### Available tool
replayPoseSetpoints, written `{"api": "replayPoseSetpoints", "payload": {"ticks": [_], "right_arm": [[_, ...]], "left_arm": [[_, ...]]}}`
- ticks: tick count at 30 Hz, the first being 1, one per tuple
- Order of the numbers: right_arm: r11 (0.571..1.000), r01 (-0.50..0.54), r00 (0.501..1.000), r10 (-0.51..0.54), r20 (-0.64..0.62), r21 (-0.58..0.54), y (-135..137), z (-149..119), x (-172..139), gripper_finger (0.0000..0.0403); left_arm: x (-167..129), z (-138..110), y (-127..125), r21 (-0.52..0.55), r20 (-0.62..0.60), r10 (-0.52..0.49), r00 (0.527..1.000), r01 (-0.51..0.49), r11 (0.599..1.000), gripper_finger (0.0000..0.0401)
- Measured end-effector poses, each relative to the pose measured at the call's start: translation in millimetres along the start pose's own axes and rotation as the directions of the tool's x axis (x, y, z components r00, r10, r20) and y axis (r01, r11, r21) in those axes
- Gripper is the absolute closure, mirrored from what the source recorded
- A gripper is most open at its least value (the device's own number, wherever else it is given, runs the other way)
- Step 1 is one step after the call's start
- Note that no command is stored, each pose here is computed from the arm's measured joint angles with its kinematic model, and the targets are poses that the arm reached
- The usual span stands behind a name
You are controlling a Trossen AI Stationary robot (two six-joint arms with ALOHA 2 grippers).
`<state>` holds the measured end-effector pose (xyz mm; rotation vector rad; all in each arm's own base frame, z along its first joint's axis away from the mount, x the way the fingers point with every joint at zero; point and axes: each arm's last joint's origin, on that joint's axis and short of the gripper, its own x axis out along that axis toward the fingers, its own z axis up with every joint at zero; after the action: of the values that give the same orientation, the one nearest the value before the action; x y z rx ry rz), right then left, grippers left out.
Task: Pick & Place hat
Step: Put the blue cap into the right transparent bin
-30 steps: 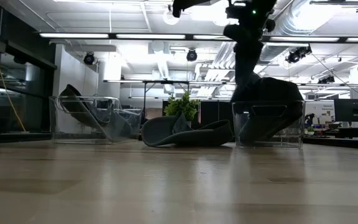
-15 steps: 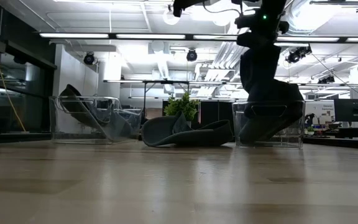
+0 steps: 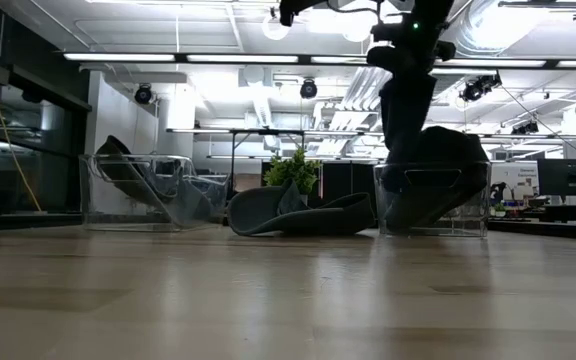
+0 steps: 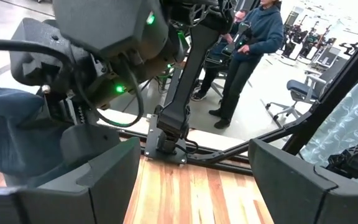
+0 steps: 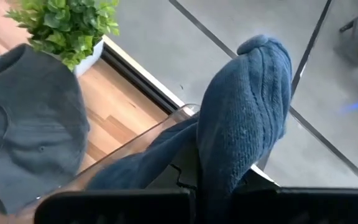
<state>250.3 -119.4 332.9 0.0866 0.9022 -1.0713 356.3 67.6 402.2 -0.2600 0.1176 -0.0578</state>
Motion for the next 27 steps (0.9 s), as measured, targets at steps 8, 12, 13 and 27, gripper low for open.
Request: {"api": "replayPoseSetpoints", "payload": {"ticks": [8, 12, 13, 27], "right_arm": [[0.995, 0.080, 0.995, -0.083, -0.062, -0.053, 19.5, -1.8, 27.7, 0.0403], [0.993, 0.103, 0.990, -0.108, -0.086, -0.058, 27.8, -3.2, 39.2, 0.0403], [0.993, 0.102, 0.990, -0.107, -0.093, -0.059, 29.4, -3.7, 41.3, 0.0403], [0.999, 0.028, 0.967, -0.021, -0.255, 0.023, 30.6, -16.9, 42.1, 0.0403]], "left_arm": [[0.0, 0.0, 0.0, 0.000, 0.000, 0.000, 1.000, 0.000, 1.000, 0.0106], [0.0, 0.0, 0.0, 0.000, 0.000, 0.000, 1.000, 0.000, 1.000, 0.0106], [0.0, 0.0, 0.0, 0.000, 0.000, 0.000, 1.000, 0.000, 1.000, 0.0106], [0.0, -0.1, 0.0, 0.000, -0.001, 0.000, 1.000, 0.000, 1.000, 0.0106]]}}
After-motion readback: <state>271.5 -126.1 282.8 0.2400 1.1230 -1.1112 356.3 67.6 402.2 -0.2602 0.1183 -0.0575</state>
